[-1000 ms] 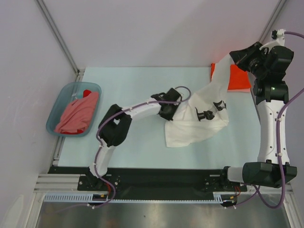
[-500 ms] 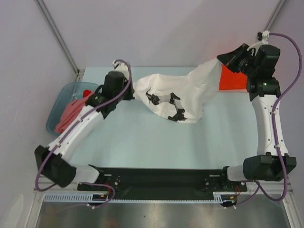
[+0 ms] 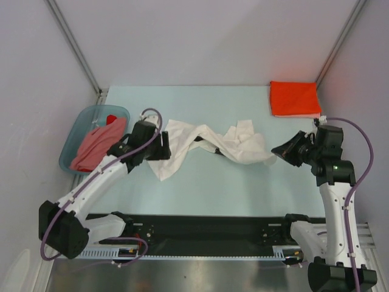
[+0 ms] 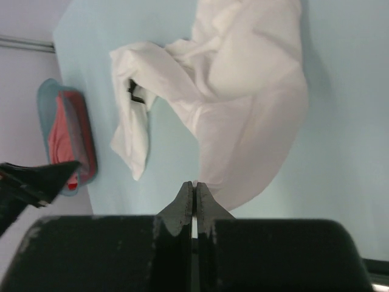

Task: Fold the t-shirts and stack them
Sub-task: Fold the tshirt

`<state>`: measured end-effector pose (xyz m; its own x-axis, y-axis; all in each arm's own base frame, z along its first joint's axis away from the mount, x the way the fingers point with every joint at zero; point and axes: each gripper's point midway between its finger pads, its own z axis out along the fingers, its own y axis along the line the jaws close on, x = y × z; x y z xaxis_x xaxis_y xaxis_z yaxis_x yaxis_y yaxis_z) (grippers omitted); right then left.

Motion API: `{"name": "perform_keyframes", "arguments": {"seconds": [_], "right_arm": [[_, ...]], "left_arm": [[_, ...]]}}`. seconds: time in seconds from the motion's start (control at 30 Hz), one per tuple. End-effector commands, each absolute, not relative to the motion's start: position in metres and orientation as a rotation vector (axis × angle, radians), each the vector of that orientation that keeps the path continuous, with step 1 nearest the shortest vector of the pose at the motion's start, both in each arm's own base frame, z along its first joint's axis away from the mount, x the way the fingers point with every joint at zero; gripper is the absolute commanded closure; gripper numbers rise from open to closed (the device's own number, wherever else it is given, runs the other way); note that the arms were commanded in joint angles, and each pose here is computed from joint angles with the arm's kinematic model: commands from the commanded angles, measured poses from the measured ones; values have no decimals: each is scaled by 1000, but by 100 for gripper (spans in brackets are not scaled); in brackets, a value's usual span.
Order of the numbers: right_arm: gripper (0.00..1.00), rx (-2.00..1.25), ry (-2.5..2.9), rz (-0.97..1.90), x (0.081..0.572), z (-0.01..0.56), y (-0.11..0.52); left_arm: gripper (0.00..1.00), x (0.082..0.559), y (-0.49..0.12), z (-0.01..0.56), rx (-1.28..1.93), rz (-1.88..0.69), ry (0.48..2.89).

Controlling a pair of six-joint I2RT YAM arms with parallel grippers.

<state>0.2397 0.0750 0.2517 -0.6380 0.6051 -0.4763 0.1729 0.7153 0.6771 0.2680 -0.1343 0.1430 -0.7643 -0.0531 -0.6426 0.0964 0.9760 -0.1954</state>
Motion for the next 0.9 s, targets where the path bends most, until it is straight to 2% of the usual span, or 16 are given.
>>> {"name": "perform_keyframes", "arguments": {"seconds": [0.0,0.03,0.1,0.13,0.17,0.2,0.23,0.27,0.37,0.47,0.63,0.87], "right_arm": [[100,690,2324,692,225,214,64],[100,689,2324,703,227,212,65],[100,688,2327,722,231,210,66],[100,670,2311,741,235,214,68],[100,657,2306,747,238,216,68],[100,642,2292,754,242,221,69],[100,637,2291,754,243,222,69],[100,626,2291,751,245,223,68],[100,617,2293,761,250,225,69],[100,611,2285,778,255,226,69],[100,596,2293,797,262,225,70],[100,577,2288,805,271,229,70]], "left_arm": [[27,334,-159,194,108,-381,2265],[25,351,-159,173,112,-345,2326],[25,386,-157,182,109,-321,2356],[27,403,-157,151,116,-275,2438],[30,426,-161,167,161,-263,2392],[40,439,-161,164,175,-248,2398],[42,455,-159,132,185,-185,2462],[45,474,-162,144,215,-170,2423],[43,508,-161,113,227,-66,2475],[40,534,-162,113,194,-42,2459],[42,555,-157,93,186,38,2444],[43,547,-143,58,187,117,2509]]}}
